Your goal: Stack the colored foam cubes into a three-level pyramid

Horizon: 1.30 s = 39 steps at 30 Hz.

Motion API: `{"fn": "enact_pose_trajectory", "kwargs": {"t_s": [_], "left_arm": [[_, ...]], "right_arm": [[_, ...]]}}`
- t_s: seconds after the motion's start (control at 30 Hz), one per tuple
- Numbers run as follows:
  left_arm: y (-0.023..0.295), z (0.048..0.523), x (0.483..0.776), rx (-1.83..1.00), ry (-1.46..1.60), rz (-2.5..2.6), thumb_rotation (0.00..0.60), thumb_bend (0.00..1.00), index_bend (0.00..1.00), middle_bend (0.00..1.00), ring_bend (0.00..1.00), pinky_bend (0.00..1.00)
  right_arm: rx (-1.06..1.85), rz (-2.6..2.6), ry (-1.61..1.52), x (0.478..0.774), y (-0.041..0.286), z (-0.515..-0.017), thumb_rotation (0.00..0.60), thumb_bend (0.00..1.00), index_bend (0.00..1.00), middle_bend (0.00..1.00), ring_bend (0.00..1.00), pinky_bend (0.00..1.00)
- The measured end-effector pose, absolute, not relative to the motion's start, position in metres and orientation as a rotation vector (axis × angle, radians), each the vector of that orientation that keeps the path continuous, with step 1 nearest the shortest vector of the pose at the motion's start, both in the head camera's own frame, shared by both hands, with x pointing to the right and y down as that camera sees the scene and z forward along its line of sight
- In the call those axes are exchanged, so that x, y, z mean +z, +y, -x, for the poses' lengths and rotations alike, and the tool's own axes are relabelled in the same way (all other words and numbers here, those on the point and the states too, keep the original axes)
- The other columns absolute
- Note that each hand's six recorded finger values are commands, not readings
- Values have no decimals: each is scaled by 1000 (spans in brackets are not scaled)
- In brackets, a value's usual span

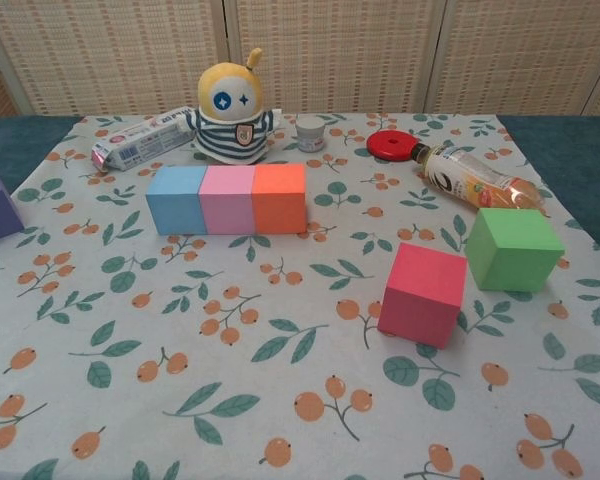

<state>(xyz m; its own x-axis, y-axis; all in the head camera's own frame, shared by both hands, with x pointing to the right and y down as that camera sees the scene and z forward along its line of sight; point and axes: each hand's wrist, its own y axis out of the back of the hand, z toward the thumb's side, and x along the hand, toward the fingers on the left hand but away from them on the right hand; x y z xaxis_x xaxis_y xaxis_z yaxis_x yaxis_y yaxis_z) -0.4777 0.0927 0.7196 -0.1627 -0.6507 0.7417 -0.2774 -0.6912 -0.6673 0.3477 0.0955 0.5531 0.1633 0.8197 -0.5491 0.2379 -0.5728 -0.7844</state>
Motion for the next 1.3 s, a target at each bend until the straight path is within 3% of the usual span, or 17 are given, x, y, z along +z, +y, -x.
{"fn": "enact_pose_trajectory", "kwargs": {"t_s": [0.1,0.2,0.37,0.63,1.0,1.3], "left_arm": [[91,478,723,-1942,1064,1820,600,329,89,70,43,139],[88,478,725,-1940,1078,1800,600,329,272,275,251,343],[77,471,716,-1874,1109,1767,600,322,372,483,448,540],[60,424,695,-1719,1106,1894,600,324,369,491,460,536],[22,301,641,-1362,959,2116,600,323,343,471,436,471],[8,246,640,-1308,837,2159,600,324,322,452,415,455]], "right_arm": [[1428,1916,-1009,554,97,-350,600,71,0,0,0,0],[1432,1916,-1023,554,99,-353,600,71,0,0,0,0],[1437,1913,-1042,555,102,-358,600,72,0,0,0,0],[1434,1907,-1077,551,112,-364,600,72,0,0,0,0],[1440,1889,-1125,540,129,-378,600,72,0,0,0,0],[1448,1874,-1143,534,134,-385,600,71,0,0,0,0]]}}
